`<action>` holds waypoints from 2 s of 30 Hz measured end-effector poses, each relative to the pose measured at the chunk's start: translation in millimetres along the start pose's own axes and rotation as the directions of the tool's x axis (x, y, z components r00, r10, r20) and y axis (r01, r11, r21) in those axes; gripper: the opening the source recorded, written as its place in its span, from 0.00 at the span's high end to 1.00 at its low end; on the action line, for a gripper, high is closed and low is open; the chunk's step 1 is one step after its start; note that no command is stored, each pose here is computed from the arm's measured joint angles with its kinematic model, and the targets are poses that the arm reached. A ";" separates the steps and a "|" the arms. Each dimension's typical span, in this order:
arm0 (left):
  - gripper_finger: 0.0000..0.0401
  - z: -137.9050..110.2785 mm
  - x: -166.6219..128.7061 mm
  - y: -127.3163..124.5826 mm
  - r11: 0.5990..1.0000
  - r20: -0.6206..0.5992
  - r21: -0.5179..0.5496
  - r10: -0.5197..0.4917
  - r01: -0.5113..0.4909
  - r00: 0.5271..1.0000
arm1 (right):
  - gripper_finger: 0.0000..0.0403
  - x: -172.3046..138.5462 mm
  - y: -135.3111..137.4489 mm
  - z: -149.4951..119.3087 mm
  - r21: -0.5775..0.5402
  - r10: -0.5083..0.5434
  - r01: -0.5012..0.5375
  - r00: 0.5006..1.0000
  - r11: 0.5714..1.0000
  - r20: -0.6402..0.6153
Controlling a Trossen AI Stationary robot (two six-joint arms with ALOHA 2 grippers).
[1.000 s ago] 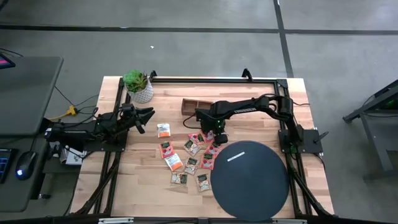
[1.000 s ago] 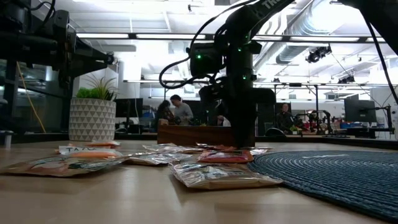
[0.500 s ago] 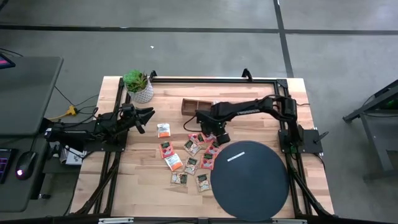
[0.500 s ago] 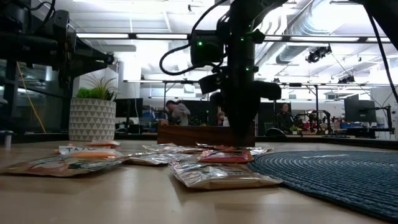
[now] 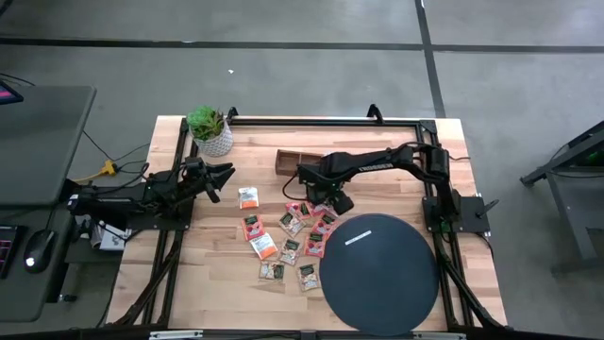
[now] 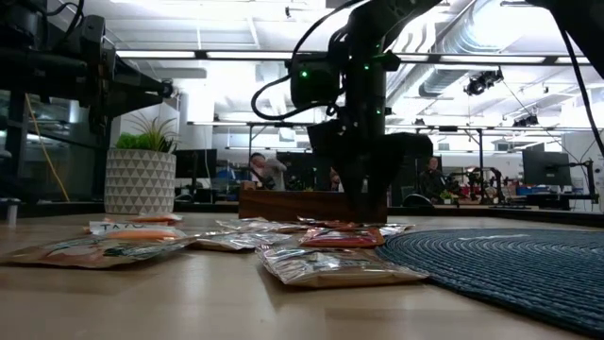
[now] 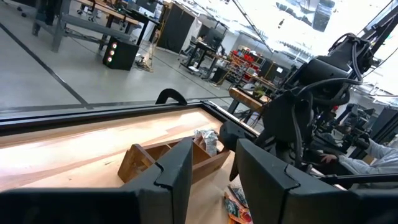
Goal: Pick & Place Tea
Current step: Put the brown tea sachet into the middle section of the wooden organizer
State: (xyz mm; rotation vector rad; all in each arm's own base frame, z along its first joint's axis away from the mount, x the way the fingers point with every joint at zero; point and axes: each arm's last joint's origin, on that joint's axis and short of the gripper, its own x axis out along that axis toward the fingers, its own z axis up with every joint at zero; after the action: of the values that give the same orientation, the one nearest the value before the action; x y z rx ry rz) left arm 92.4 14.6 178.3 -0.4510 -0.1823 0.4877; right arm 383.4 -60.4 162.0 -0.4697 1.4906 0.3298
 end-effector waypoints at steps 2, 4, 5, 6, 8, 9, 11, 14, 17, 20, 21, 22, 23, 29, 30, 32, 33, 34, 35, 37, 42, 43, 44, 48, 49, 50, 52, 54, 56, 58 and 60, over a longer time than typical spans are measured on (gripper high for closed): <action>0.69 -0.1 0.0 0.0 1.000 0.000 0.000 0.000 0.000 1.000 | 0.50 0.0 0.0 0.0 -0.014 -0.001 0.001 1.000 1.000 -0.001; 0.69 -0.1 0.0 0.0 1.000 0.000 0.001 0.000 0.000 1.000 | 0.50 2.6 0.2 0.6 -0.016 0.004 -0.004 1.000 1.000 -0.005; 0.69 0.0 0.0 0.0 1.000 0.000 0.000 0.000 0.000 1.000 | 0.50 4.4 0.1 0.6 -0.016 0.006 -0.006 1.000 1.000 -0.010; 0.69 0.0 0.0 0.0 1.000 0.000 0.000 0.000 0.000 1.000 | 0.50 7.6 0.4 0.7 -0.017 0.011 -0.011 1.000 1.000 -0.021; 0.69 -0.1 0.0 0.0 1.000 0.000 0.000 0.000 0.000 1.000 | 0.51 14.1 0.4 1.3 -0.026 0.019 -0.020 0.999 0.999 -0.036; 0.69 0.0 0.0 0.0 1.000 0.000 0.000 0.000 0.000 1.000 | 0.51 16.1 0.3 1.6 -0.033 0.021 -0.023 0.999 0.999 -0.037; 0.69 0.1 0.0 0.0 1.000 0.000 0.000 0.000 0.000 1.000 | 0.51 19.5 -0.4 3.4 -0.051 0.017 -0.019 0.999 0.999 -0.031; 0.69 0.0 0.0 0.0 1.000 0.000 0.000 0.000 0.000 1.000 | 0.51 24.8 -1.1 5.3 -0.070 0.025 -0.027 0.999 0.997 -0.025; 0.69 0.0 0.0 0.0 1.000 0.000 0.000 0.000 0.000 1.000 | 0.52 30.9 -1.1 6.4 -0.074 0.051 -0.052 0.999 0.996 -0.018; 0.69 0.0 0.0 0.0 1.000 0.000 0.000 0.000 0.000 1.000 | 0.53 36.7 -0.6 7.0 -0.065 0.075 -0.076 0.997 0.995 -0.017; 0.69 0.1 0.0 0.0 1.000 0.000 0.000 0.000 0.000 1.000 | 0.53 37.2 -0.5 7.4 -0.065 0.081 -0.082 0.997 0.995 -0.009; 0.69 0.1 0.0 -0.1 1.000 0.000 0.000 -0.001 0.001 1.000 | 0.54 37.4 -0.6 8.2 -0.067 0.087 -0.087 0.996 0.994 0.003; 0.69 0.1 0.0 0.0 1.000 0.000 0.000 0.000 0.000 1.000 | 0.55 37.5 -0.5 8.8 -0.071 0.093 -0.092 0.996 0.993 0.013; 0.69 -0.1 0.0 0.0 1.000 0.000 0.000 0.000 0.000 1.000 | 0.66 38.2 -0.2 9.1 -0.072 0.106 -0.104 0.994 0.992 0.023; 0.69 -0.1 0.0 0.0 1.000 0.000 0.000 0.000 0.000 1.000 | 0.69 38.2 -0.2 9.1 -0.071 0.108 -0.106 0.994 0.992 0.025; 0.69 -0.1 0.0 0.0 1.000 0.000 0.000 0.000 0.000 1.000 | 0.73 38.3 -0.1 9.2 -0.065 0.109 -0.107 0.994 0.992 0.026; 0.69 0.0 0.0 0.0 1.000 0.000 0.000 0.000 0.000 1.000 | 0.76 38.3 0.1 9.3 -0.060 0.109 -0.107 0.994 0.992 0.027; 0.69 0.0 0.0 0.0 1.000 0.000 0.000 0.000 0.000 1.000 | 0.78 38.4 0.1 9.4 -0.051 0.109 -0.108 0.994 0.993 0.029; 0.69 -0.1 0.0 0.0 1.000 0.000 0.000 0.000 0.000 1.000 | 0.80 38.4 0.1 9.5 -0.045 0.110 -0.109 0.993 0.993 0.031; 0.69 -0.1 0.0 0.0 1.000 0.000 0.001 0.000 0.000 1.000 | 0.86 38.5 0.0 9.7 -0.029 0.109 -0.108 0.993 0.994 0.032; 0.69 0.0 0.0 0.0 1.000 0.000 0.000 0.000 0.000 1.000 | 0.98 38.7 0.2 9.9 0.013 0.108 -0.108 0.994 0.994 0.034; 0.69 -0.1 0.0 0.0 1.000 0.000 0.000 0.000 0.000 1.000 | 0.98 38.8 0.1 9.9 0.029 0.104 -0.105 0.994 0.994 0.033; 0.69 0.0 0.0 0.0 1.000 0.000 0.000 0.000 0.000 1.000 | 0.98 38.9 -0.1 10.0 0.046 0.096 -0.098 0.995 0.994 0.029; 0.69 -0.1 0.0 0.0 1.000 0.000 0.000 0.000 0.000 1.000 | 0.99 30.8 -1.7 10.9 0.103 0.035 -0.037 0.999 0.994 0.029; 0.69 0.0 0.0 0.0 1.000 0.000 0.000 0.000 0.000 1.000 | 0.99 27.2 -1.9 11.0 0.118 0.020 -0.024 0.999 0.993 0.036; 0.69 0.0 0.0 0.0 1.000 0.000 0.000 0.000 0.000 1.000 | 0.99 24.9 -2.3 11.6 0.139 -0.001 -0.005 0.999 0.990 0.040; 0.69 -0.1 0.0 0.0 1.000 0.000 0.000 0.000 0.000 1.000 | 0.99 17.3 -3.2 12.4 0.180 -0.055 0.047 0.998 0.983 0.043; 0.69 -0.1 0.0 0.0 1.000 0.000 0.000 0.000 0.000 1.000 | 1.00 8.3 -3.9 11.0 0.229 -0.092 0.079 0.995 0.970 0.046; 0.69 0.0 0.0 0.0 1.000 0.000 0.000 0.000 0.000 1.000 | 1.00 -4.2 -4.0 12.0 0.277 -0.137 0.113 0.988 0.954 0.068; 0.69 0.0 0.0 0.0 1.000 0.000 0.000 0.000 0.000 1.000 | 1.00 -13.2 -4.0 12.7 0.326 -0.186 0.153 0.980 0.933 0.074; 0.69 -0.1 0.0 0.0 1.000 0.000 0.000 0.000 0.000 1.000 | 1.00 -19.3 -1.6 12.8 0.361 -0.212 0.173 0.975 0.916 0.069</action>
State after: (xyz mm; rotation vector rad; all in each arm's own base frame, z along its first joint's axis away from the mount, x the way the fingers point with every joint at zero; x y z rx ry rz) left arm 92.4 14.6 178.2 -0.4508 -0.1821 0.4873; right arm 394.1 -54.1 181.6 -0.3009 1.3490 -0.0709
